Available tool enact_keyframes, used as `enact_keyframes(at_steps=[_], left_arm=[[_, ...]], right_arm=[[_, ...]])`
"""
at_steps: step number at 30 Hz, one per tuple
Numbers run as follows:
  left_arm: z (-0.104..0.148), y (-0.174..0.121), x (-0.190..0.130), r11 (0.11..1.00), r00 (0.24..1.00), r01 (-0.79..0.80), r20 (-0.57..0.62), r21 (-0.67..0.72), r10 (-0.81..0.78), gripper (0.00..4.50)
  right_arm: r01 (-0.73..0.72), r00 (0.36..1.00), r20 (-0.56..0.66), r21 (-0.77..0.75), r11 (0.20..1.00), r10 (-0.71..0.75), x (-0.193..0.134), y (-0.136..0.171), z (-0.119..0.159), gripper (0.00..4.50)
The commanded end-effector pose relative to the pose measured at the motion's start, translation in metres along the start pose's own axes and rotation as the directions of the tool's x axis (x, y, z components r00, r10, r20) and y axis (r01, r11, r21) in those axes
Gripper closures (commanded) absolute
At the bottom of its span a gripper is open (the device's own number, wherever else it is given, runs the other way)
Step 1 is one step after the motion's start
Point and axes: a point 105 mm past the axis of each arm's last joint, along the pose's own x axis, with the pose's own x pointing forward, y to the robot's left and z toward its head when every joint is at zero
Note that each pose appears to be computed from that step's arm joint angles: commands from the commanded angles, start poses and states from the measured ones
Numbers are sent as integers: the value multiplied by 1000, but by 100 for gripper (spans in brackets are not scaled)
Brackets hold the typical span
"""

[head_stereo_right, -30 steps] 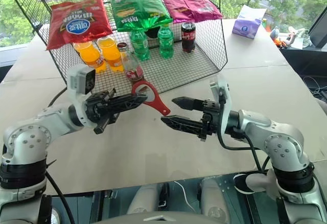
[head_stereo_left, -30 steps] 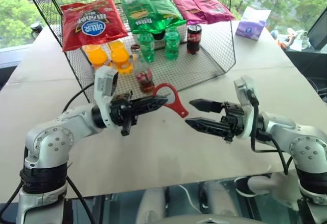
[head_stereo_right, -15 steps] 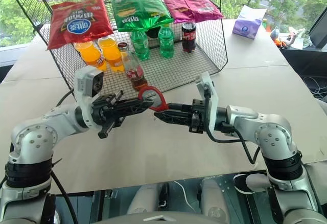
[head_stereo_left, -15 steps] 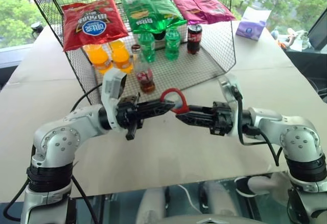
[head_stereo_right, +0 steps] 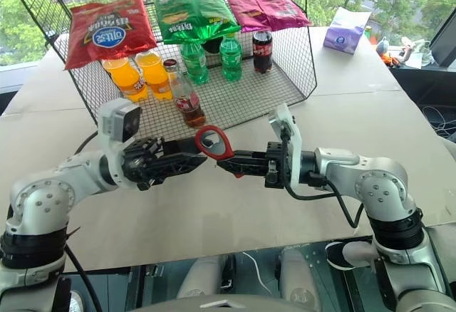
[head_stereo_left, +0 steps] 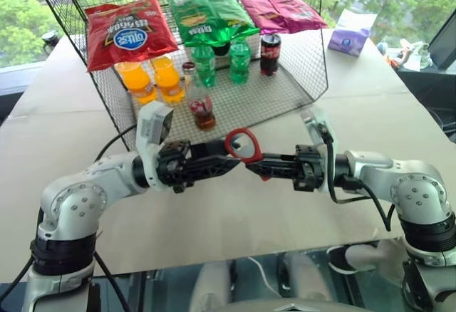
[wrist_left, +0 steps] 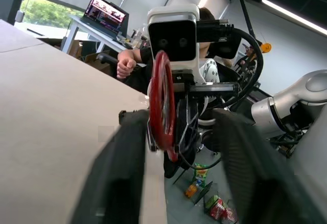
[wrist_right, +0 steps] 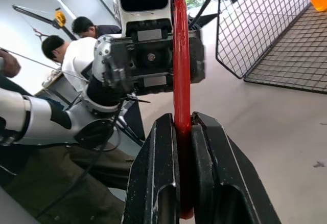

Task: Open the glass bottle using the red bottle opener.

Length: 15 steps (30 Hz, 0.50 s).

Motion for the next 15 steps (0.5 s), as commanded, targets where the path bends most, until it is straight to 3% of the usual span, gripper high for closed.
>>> enact_keyframes(at_steps=[1,2,5,7,9,10,11,15], left_arm=[[5,-3,-6,988,995,-99,-3,117,100,34],[4,2,-9,973,985,-170,0,157,172,13],[5,11,-16,931,951,-309,46,196,306,13],[16,33,-20,791,850,-522,120,317,513,13],[33,60,-31,576,682,-718,226,390,696,13],[35,68,-35,532,638,-751,224,391,736,13],[37,67,-29,598,698,-702,209,386,685,13],[48,89,-44,467,574,-808,300,360,762,13]], right_arm=[[26,999,38,-42,999,-25,-8,1,6,450],[39,998,48,-43,998,-37,-10,0,6,450],[75,992,104,-29,997,-71,-15,-4,10,450],[104,983,154,-15,994,-100,-19,-7,14,450],[135,973,189,-14,991,-130,-22,-10,17,450],[148,969,202,-14,989,-142,-23,-11,18,450],[160,964,216,-15,987,-153,-24,-12,19,450],[193,951,248,-19,981,-182,-24,-14,22,450]])
